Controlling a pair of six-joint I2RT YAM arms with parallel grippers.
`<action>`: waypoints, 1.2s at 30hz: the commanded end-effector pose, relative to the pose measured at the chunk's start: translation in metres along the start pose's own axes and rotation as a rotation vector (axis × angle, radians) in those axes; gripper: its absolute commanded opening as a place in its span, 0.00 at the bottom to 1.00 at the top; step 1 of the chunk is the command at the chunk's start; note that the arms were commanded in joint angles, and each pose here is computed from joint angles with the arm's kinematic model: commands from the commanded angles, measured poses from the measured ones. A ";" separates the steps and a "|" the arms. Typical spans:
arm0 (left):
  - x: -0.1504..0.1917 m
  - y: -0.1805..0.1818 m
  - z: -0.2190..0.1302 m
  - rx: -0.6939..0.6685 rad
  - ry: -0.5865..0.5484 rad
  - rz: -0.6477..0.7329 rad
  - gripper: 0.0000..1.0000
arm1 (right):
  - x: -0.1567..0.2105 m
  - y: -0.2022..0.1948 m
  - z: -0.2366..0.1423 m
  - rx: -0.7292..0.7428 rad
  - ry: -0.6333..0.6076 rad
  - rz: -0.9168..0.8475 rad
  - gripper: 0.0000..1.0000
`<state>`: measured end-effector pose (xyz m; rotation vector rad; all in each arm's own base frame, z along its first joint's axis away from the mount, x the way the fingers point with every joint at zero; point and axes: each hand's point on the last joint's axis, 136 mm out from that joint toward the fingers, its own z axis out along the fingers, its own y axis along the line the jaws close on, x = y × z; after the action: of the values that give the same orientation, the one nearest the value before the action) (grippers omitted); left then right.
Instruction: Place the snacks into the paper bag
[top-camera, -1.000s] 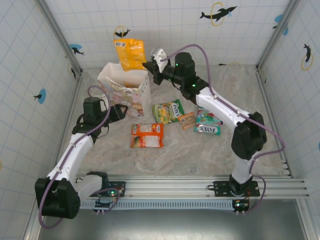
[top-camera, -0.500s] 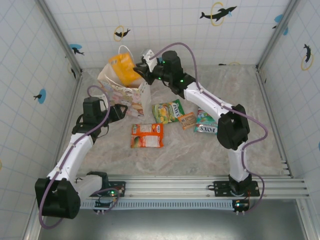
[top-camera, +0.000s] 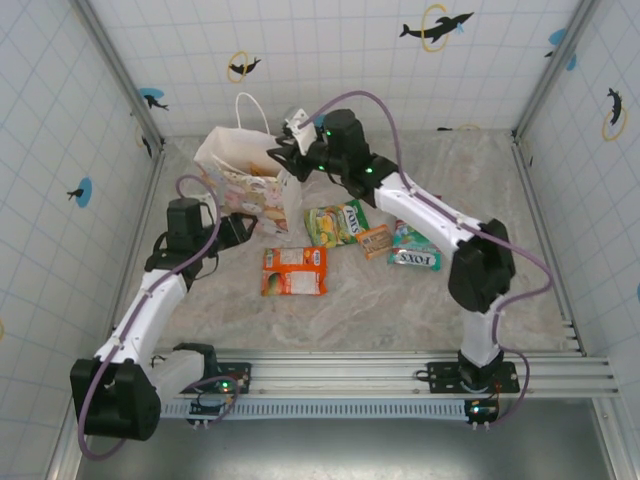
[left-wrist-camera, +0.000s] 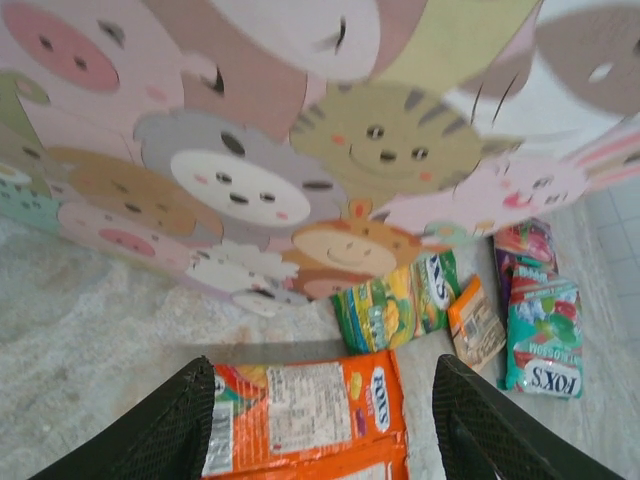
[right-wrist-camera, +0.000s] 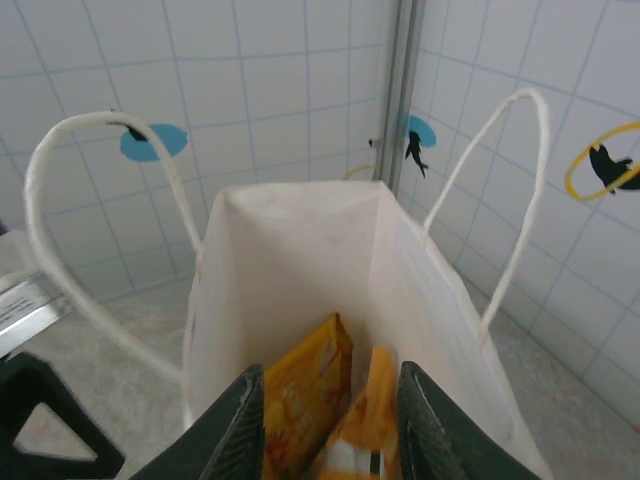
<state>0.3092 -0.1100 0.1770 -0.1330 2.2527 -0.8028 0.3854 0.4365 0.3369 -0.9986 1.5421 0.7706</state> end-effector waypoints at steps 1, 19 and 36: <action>0.020 0.005 0.001 0.021 0.037 -0.073 0.57 | -0.020 0.009 -0.045 0.070 -0.043 0.040 0.39; 0.084 0.034 0.024 -0.042 0.149 -0.207 0.52 | 0.146 0.055 -0.136 0.159 0.119 0.630 0.46; 0.102 0.048 0.030 -0.089 0.174 -0.202 0.45 | 0.248 0.086 -0.137 0.191 0.286 0.925 0.51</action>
<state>0.2627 -0.1188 0.0752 -0.3498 2.4639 -0.8560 0.2355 0.3029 0.1220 -0.2672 2.3212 1.0423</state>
